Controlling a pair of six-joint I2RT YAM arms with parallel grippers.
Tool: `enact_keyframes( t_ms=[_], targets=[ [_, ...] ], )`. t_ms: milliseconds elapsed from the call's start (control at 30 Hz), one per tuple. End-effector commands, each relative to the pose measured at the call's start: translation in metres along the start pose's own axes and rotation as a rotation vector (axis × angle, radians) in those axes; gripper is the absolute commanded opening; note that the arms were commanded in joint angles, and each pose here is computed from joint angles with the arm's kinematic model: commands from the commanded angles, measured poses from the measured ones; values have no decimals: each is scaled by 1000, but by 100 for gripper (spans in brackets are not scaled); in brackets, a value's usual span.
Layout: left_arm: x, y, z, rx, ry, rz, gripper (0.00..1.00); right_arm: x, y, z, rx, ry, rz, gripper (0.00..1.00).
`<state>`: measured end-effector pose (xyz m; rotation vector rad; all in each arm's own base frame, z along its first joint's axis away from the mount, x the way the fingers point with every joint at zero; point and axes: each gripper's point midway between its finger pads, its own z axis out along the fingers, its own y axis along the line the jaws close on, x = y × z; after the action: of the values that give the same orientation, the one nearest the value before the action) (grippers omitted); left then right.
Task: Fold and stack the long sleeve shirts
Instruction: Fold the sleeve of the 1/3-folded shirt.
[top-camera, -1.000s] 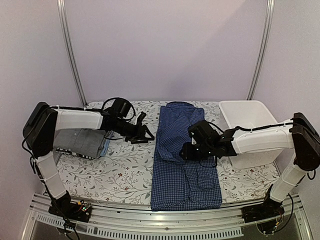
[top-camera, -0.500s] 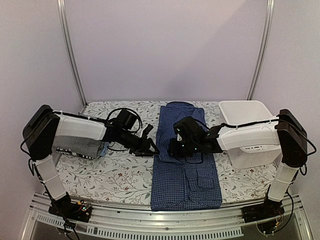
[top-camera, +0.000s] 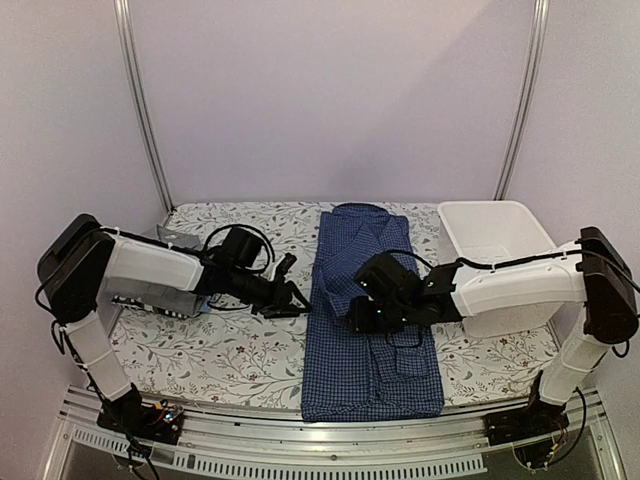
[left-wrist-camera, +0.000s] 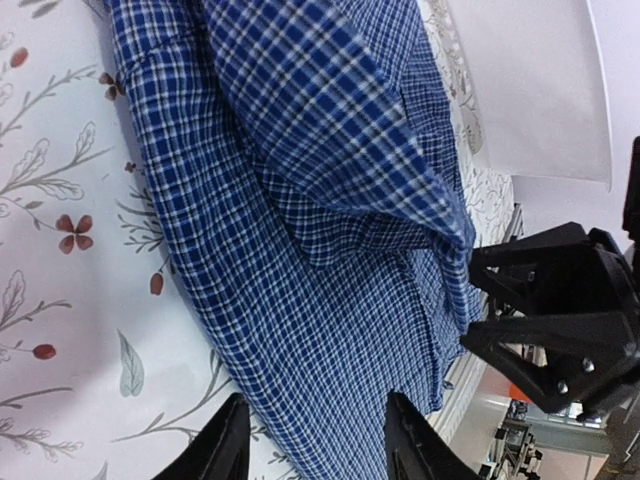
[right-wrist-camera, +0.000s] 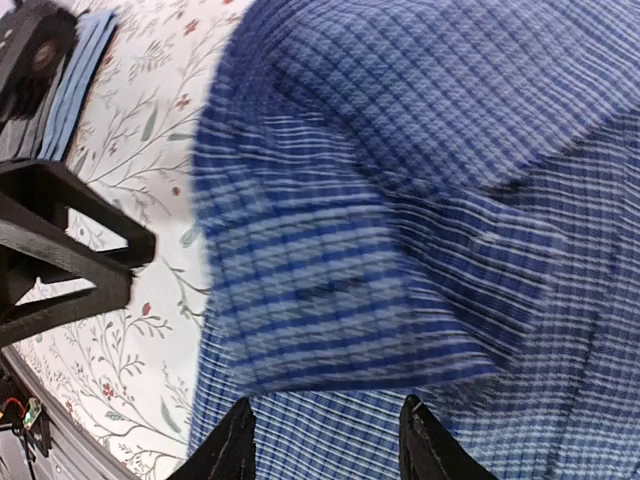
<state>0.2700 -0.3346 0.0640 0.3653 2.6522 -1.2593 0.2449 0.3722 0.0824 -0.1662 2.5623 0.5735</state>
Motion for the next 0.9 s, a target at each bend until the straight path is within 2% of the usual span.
enact_keyframes(
  t_ms=[0,100,167,333,433,667,867],
  targets=[
    [-15,-29,-17,73,-92,49,46,-10,-43,-35,89,-113,110,50],
    [-16,-33,-19,76,-94,40,46,-15,-59,-47,49,-168,167,54],
    [-17,-38,-22,77,-104,42,46,-18,-60,-46,-23,-154,193,53],
    [-20,-48,-19,84,-91,47,47,-20,-56,-27,-50,-160,107,56],
    [-21,-52,-13,69,-73,50,49,-23,-56,-8,-43,-135,103,52],
    [-16,-46,4,41,-20,28,49,-29,-53,17,6,-109,64,34],
    [-11,-39,13,33,11,17,49,-41,-35,12,-35,-114,30,1]
  ],
)
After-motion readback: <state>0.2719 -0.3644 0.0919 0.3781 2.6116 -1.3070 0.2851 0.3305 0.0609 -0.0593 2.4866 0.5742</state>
